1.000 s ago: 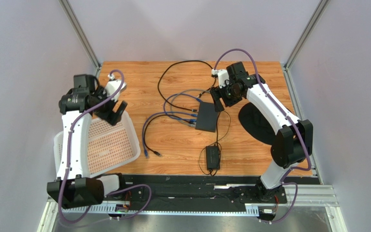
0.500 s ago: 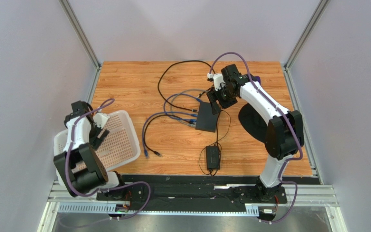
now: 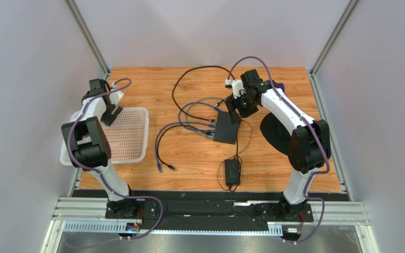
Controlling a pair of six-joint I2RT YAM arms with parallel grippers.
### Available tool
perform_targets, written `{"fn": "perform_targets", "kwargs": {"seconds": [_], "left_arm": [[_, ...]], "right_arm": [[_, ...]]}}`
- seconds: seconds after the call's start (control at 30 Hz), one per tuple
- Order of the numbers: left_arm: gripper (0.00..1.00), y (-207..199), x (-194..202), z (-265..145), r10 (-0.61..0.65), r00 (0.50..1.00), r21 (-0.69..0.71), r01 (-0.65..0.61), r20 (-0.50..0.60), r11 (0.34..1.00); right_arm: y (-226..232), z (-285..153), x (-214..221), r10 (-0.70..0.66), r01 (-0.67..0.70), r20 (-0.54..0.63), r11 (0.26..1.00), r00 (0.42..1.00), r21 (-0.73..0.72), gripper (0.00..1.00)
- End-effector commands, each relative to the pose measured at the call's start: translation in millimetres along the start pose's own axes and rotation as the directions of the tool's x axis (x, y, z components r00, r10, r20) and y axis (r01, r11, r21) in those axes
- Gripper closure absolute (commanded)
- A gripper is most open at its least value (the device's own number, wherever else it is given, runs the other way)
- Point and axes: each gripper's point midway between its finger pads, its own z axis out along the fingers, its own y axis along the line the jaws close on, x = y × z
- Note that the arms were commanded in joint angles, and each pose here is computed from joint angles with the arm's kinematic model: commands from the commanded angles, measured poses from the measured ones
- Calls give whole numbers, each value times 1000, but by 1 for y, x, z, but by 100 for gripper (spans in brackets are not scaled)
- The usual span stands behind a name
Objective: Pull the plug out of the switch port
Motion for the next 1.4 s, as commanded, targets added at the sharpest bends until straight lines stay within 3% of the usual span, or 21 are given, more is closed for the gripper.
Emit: {"fn": "perform_targets", "kwargs": {"seconds": [0.0, 0.07, 0.17, 0.2, 0.27, 0.3, 0.4, 0.53, 0.57, 0.67, 0.77, 1.1, 1.37], "left_arm": [[14, 23, -27, -14, -136, 990, -36, 137, 30, 990], [14, 24, -31, -34, -179, 982, -12, 180, 56, 984], [12, 19, -61, -97, -229, 941, 96, 211, 249, 973], [11, 14, -78, -128, -234, 905, 149, 193, 354, 970], [9, -4, -97, -169, -235, 864, 238, 139, 444, 961], [8, -29, -118, -202, -221, 811, 318, 46, 541, 947], [6, -91, -153, -265, -245, 699, 459, -133, 672, 879], [5, -168, -187, -281, -419, 636, 644, -165, 648, 747], [4, -184, -193, -275, -487, 664, 713, -102, 568, 694], [4, -221, -206, -255, -538, 727, 797, -20, 426, 604], [5, -226, -210, -240, -563, 752, 810, 66, 344, 582], [6, -220, -193, -251, -556, 730, 783, 45, 398, 620], [6, -217, -174, -257, -530, 726, 754, 24, 438, 657]], "right_arm": [[0, -17, -17, -49, 48, 60, 999, 997, 24, 30], [-1, -22, -18, -64, 62, 70, 998, 995, 32, 30], [-3, -31, -19, -66, 61, 87, 996, 994, 59, 30], [-6, -34, -17, -51, 45, 87, 997, 995, 70, 30], [-10, -38, -16, -21, 14, 97, 997, 995, 78, 30], [-18, -39, -16, 20, -29, 105, 996, 994, 84, 30], [-20, -35, -31, 2, -4, 159, 1000, 987, 13, 29], [-39, -20, -63, -59, 47, 232, 997, 971, 57, 29], [-47, -4, -64, -33, 22, 206, 998, 978, 53, 29], [-51, 9, -72, 89, -82, 183, 995, 979, -47, 31], [-49, 25, -76, 27, -18, 199, 999, 980, -45, 31], [-42, 81, -99, -38, 50, 183, 997, 982, -63, 30], [-4, 120, -82, -111, 124, 99, 982, 989, -145, 31]]}}
